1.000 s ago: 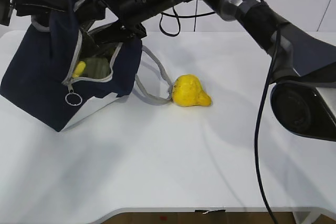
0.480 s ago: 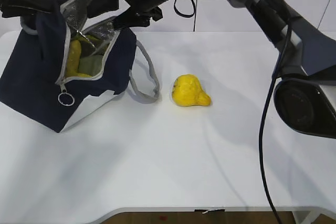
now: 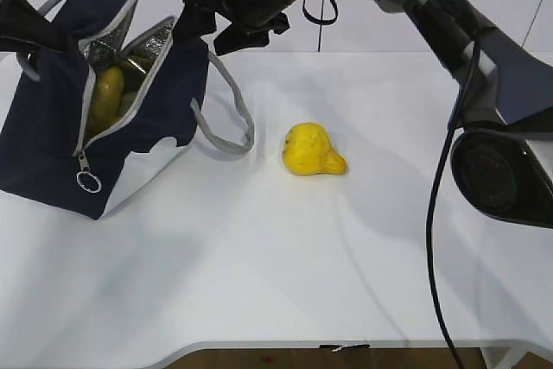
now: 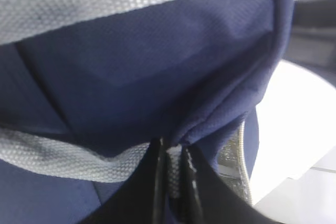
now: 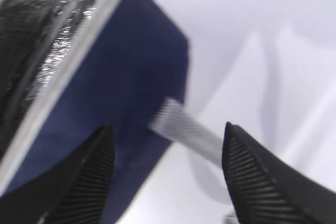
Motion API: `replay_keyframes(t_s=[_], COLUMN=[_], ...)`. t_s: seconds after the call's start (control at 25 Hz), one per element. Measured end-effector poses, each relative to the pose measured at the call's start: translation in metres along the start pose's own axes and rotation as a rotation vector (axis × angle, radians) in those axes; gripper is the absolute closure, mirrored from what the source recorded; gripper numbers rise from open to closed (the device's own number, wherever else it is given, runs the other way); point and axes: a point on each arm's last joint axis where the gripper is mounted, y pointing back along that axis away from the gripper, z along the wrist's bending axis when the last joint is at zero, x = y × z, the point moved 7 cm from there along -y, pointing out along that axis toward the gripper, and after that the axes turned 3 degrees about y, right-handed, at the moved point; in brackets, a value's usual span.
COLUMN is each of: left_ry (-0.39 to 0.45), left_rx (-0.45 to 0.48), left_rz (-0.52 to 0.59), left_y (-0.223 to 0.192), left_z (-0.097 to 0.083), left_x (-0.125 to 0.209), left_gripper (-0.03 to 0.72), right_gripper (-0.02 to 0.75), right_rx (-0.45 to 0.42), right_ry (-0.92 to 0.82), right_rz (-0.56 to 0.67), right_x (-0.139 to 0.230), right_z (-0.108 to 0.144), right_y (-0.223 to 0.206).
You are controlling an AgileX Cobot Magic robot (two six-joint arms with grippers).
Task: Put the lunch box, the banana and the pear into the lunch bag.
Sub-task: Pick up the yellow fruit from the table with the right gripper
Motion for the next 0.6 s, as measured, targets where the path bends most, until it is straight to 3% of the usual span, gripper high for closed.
replay_keyframes(t_s=[0.28,0.6], left_ry=[-0.009,0.011], left_rx=[-0.036,-0.065], left_rz=[0.018,0.030], left_y=[0.000,0.001], left_z=[0.006,0.011], left_x=[0.003,0.005], left_gripper=[0.667,0.667], right_gripper=[0.218,0.257], right_rx=[0.095,0.250], right_ry=[0.021,-0.025], right_rz=[0.006,-0.026], right_x=[0.000,-0.008], right_z=[-0.020,-0.067], right_y=[0.004,0.034])
